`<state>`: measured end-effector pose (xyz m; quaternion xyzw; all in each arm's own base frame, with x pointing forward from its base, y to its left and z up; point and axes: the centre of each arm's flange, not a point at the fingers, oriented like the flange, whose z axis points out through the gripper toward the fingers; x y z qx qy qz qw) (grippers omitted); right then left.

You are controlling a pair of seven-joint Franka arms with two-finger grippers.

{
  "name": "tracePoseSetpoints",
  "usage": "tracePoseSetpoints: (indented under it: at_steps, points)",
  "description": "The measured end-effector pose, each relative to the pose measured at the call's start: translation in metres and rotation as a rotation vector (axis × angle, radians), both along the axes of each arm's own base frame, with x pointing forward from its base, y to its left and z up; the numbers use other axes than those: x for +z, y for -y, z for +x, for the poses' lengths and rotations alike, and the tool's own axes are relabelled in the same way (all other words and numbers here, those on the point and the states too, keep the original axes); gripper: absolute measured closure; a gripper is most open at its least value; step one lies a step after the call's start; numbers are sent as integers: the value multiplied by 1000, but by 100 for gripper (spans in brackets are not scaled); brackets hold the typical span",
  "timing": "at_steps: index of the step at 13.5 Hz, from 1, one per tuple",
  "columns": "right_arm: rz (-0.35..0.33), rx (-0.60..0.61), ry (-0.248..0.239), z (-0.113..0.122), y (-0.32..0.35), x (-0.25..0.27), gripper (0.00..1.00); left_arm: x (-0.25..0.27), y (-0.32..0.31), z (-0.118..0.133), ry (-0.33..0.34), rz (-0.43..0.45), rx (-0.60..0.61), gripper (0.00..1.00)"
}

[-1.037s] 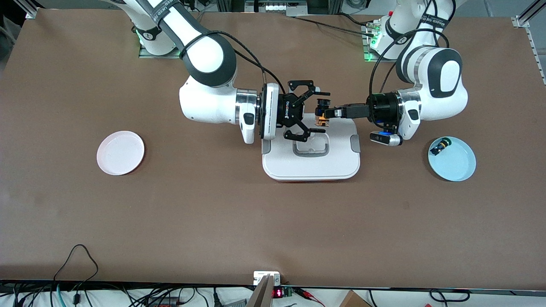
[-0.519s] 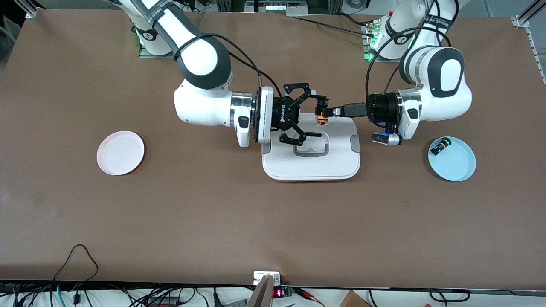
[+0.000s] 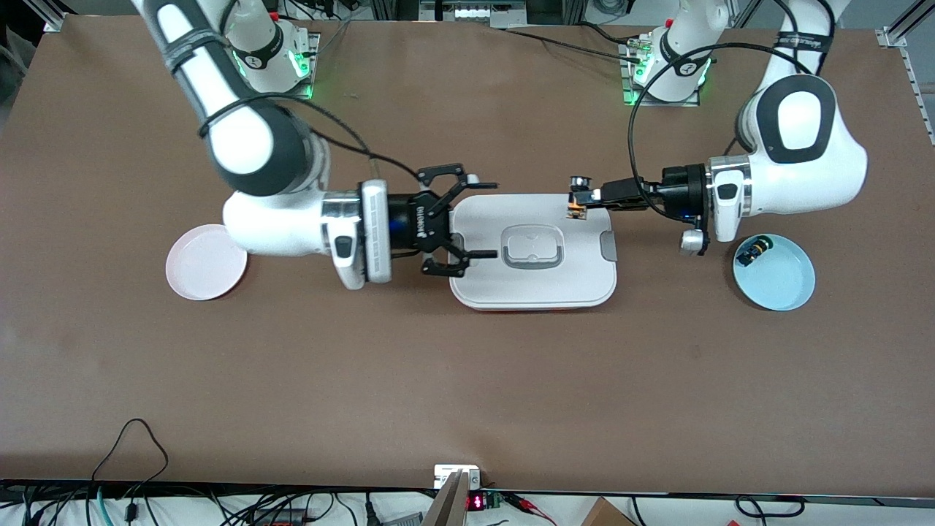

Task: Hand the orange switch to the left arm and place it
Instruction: 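Carry the switch to the blue dish while the right gripper withdraws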

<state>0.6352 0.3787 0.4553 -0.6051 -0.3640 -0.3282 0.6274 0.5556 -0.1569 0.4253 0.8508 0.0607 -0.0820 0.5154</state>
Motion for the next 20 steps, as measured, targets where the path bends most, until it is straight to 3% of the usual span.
tracePoseSetpoints:
  at_steps: [6, 8, 12, 14, 16, 20]
  points:
    - [63, 184, 35, 34, 168, 8, 0, 2, -24, 5, 185, 394, -273, 59]
    - [68, 241, 34, 32, 222, 7, 0, -2, -34, 7, 235, 527, -376, 59]
    - [8, 329, 22, 20, 299, 3, 0, -16, -57, 9, 315, 749, -599, 59]
    - [-98, 347, 8, 18, 323, 22, 0, -24, -75, 12, 346, 835, -714, 59]
    - [-245, 327, -55, 10, 334, 67, 0, -39, -97, 17, 376, 904, -867, 59]
    - [-645, 236, -87, -34, 328, 158, 0, -69, -133, 31, 492, 937, -1188, 59]
